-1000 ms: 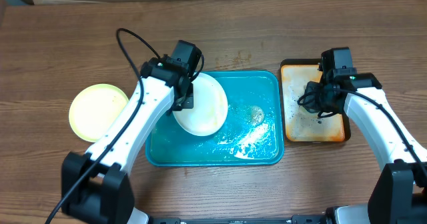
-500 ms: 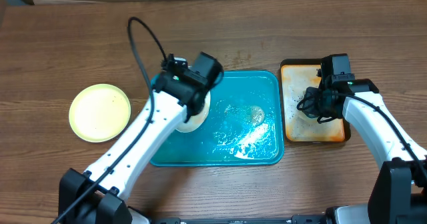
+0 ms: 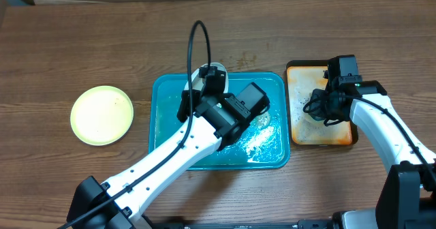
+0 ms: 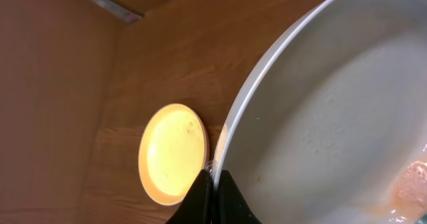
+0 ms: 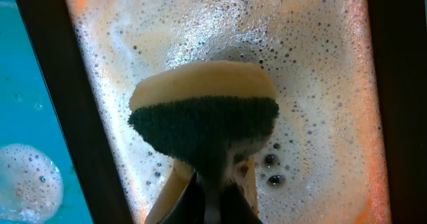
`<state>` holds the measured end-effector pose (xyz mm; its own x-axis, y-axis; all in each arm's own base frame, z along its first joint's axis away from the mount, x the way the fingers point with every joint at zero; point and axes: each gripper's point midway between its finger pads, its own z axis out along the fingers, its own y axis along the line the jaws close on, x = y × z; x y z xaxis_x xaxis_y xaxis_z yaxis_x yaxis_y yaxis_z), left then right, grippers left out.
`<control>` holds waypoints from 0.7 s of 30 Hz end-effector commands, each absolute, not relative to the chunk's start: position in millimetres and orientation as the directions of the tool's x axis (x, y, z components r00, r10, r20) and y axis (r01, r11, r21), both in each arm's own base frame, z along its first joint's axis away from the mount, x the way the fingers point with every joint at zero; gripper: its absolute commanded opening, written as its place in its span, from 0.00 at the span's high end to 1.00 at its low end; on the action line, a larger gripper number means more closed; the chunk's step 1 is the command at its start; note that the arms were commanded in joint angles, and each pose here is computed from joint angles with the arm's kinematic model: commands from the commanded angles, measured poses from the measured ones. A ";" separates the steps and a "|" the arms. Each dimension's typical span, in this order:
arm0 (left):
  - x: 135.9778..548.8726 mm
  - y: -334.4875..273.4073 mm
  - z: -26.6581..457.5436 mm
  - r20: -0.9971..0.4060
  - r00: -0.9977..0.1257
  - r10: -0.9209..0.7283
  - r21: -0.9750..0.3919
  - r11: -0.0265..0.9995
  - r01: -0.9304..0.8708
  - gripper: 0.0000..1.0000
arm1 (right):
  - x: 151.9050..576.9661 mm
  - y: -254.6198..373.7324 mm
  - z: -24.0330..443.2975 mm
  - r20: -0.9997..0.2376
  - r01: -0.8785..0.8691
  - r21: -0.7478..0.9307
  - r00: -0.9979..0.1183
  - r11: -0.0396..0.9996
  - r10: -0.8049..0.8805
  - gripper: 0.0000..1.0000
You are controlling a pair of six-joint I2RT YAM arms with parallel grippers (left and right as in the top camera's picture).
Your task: Clean dirty plates on tray and stack at the side
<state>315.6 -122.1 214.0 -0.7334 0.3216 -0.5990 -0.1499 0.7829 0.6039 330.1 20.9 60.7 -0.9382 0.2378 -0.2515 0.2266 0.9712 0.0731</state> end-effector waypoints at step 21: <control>318.9 -118.6 242.1 -0.681 -0.654 0.330 0.602 0.760 -0.243 0.96 | 329.3 20.3 58.5 -0.246 0.224 0.075 -0.940 0.972 0.235 0.96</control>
